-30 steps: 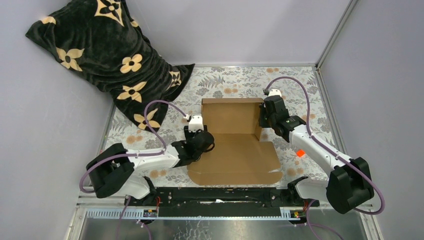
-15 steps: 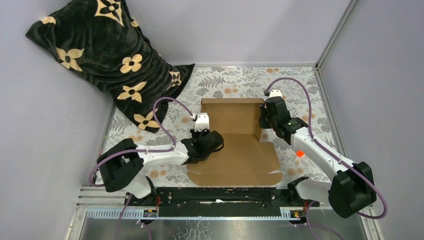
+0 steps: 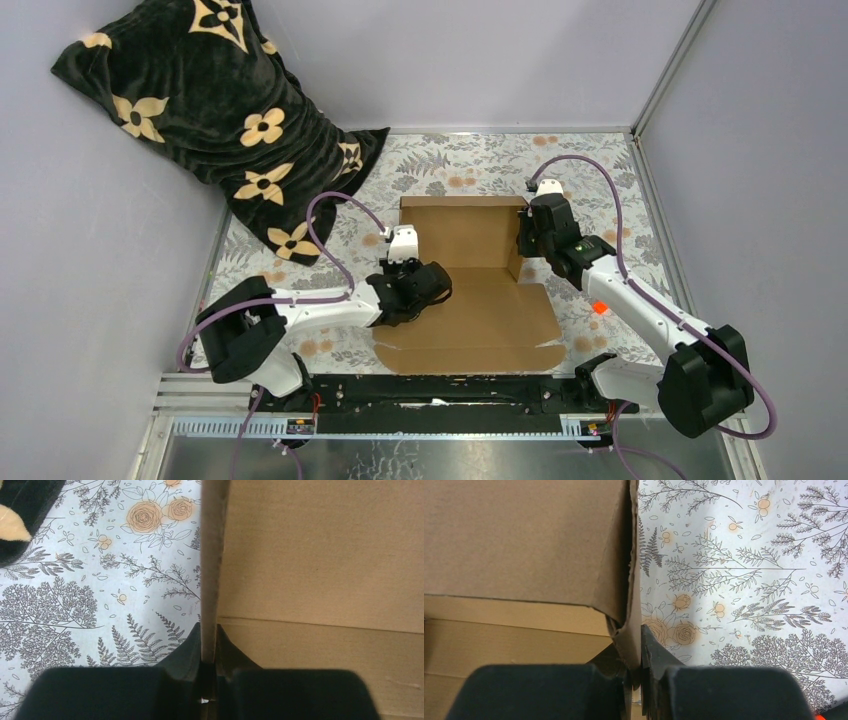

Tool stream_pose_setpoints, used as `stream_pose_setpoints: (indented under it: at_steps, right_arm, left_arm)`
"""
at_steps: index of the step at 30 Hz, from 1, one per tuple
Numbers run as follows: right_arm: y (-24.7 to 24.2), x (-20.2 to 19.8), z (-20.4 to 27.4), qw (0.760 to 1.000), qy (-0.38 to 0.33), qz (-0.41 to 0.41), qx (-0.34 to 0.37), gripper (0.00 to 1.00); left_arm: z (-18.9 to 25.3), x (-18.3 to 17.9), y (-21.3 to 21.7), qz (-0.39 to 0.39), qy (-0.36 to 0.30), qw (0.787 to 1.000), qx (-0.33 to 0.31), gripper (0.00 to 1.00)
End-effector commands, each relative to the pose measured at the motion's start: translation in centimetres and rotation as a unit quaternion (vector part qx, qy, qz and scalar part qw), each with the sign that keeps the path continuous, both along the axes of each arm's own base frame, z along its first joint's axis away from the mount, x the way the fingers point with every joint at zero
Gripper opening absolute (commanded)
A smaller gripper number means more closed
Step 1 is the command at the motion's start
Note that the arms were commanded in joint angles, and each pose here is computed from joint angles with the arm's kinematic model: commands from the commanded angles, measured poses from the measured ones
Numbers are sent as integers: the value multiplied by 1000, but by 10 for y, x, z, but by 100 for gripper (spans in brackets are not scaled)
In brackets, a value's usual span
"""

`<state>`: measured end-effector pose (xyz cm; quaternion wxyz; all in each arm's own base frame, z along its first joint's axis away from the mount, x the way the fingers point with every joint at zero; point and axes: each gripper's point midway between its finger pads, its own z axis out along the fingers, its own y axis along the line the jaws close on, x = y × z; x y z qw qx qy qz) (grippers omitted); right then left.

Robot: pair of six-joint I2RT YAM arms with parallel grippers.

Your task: Fold the paper box

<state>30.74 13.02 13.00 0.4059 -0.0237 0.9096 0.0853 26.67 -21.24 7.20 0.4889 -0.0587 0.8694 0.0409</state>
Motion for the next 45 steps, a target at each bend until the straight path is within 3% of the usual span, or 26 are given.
stream_pose_setpoints:
  at_steps: [1,2,3,6,17,24,45]
  right_arm:
    - [0,6,19,999,-28,-11,16,0]
    - [1,6,18,1000,-26,-8,16,0]
    - [2,5,16,1000,-22,-7,17,0]
    - [5,5,9,1000,-12,-3,19,0]
    - [8,0,-39,999,40,4,5,7]
    - [7,0,-44,999,52,10,-8,17]
    - [9,-32,-73,995,86,22,-40,22]
  left_arm:
    - [8,6,22,46,-34,998,33,22]
    - [9,7,19,41,-33,998,28,34]
    - [8,6,16,34,-31,999,25,39]
    - [10,6,13,27,-32,999,13,41]
    - [-5,0,14,41,-28,999,-7,37]
    - [-5,0,11,48,-36,998,-7,31]
    - [-3,-12,7,53,-55,997,-12,29]
